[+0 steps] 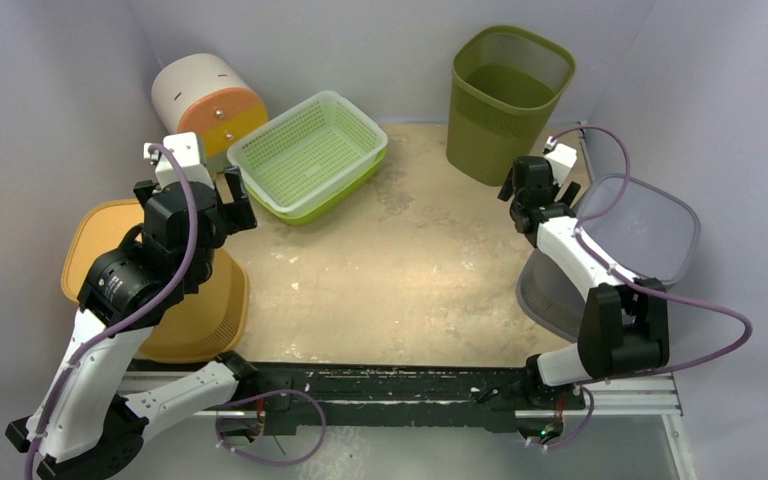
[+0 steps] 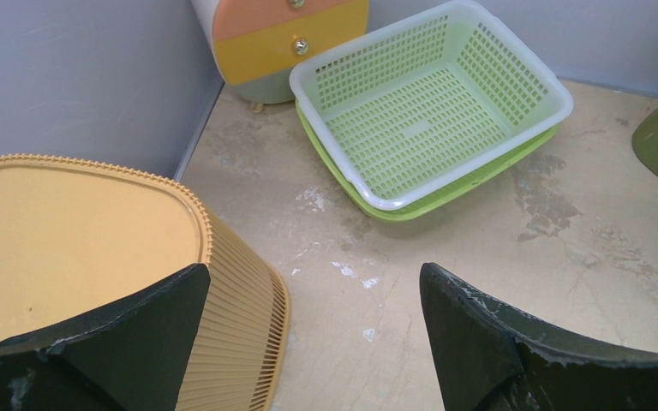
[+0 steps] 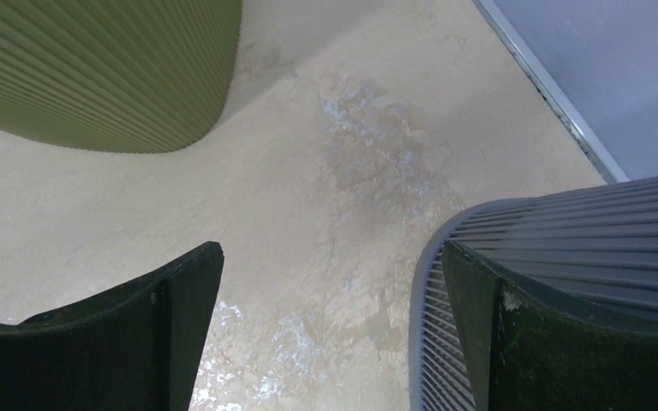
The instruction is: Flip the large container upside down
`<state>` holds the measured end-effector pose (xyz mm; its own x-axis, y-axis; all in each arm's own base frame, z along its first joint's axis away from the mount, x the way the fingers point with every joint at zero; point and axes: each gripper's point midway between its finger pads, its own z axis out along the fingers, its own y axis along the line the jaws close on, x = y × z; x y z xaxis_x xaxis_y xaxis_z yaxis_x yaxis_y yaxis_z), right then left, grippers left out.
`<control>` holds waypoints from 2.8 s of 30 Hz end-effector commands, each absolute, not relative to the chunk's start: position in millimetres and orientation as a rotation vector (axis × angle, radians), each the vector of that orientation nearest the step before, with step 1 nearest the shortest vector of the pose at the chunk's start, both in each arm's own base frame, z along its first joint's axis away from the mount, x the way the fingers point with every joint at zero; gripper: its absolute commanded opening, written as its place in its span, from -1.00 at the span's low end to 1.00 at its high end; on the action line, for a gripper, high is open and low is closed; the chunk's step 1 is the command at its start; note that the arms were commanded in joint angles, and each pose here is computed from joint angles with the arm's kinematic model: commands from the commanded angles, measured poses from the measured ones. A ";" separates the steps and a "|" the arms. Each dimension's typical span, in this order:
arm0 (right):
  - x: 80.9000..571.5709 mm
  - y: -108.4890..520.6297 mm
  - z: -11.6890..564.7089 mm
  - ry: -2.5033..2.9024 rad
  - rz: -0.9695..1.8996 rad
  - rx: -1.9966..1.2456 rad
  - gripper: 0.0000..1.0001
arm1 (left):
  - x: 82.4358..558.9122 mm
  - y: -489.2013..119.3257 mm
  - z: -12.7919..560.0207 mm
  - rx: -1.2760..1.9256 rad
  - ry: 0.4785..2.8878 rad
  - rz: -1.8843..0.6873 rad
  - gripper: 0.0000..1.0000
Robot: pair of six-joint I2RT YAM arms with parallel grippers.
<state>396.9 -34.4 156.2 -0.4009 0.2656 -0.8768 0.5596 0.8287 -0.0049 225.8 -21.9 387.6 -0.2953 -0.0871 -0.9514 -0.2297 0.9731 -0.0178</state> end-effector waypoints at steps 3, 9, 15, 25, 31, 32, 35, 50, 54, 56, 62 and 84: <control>406.1 -23.1 227.0 1.923 -0.267 0.473 1.00 | 233.0 -26.0 381.8 -0.236 1.868 0.149 0.79; 404.5 24.5 309.9 1.828 -0.066 0.254 0.97 | 240.7 -34.3 374.4 -0.222 1.885 0.144 0.79; 411.4 71.7 374.0 1.779 0.046 0.061 0.91 | 246.1 -42.4 381.2 -0.216 1.885 0.113 0.79; 482.7 95.9 378.0 1.904 0.005 -0.185 0.67 | 252.6 -57.3 382.0 -0.215 1.898 0.041 0.79; 506.4 83.4 376.9 1.869 -0.006 -0.232 0.66 | 256.6 -60.8 374.4 -0.196 1.924 0.061 0.79; 510.4 81.2 374.1 1.870 -0.025 -0.240 0.67 | 256.5 -61.0 372.7 -0.194 1.927 0.062 0.79; 518.1 73.6 369.2 1.867 -0.085 -0.242 0.69 | 257.0 -62.1 366.8 -0.191 1.934 0.062 0.79; 563.3 48.5 333.5 1.893 -0.205 -0.301 0.72 | 259.3 -62.2 348.4 -0.177 1.970 0.106 0.79; 571.4 43.3 327.4 1.891 -0.180 -0.289 0.64 | 260.0 -63.0 343.4 -0.178 1.977 0.107 0.79; 572.8 45.1 321.9 1.893 -0.171 -0.300 0.61 | 261.1 -63.4 340.1 -0.175 1.982 0.116 0.79; 570.7 57.7 312.9 1.906 -0.090 -0.330 -0.24 | 263.9 -65.4 332.0 -0.171 1.995 0.127 0.79; 432.0 232.9 482.5 1.501 0.790 -0.360 -1.00 | 253.4 -53.6 384.5 -0.193 1.922 0.100 0.79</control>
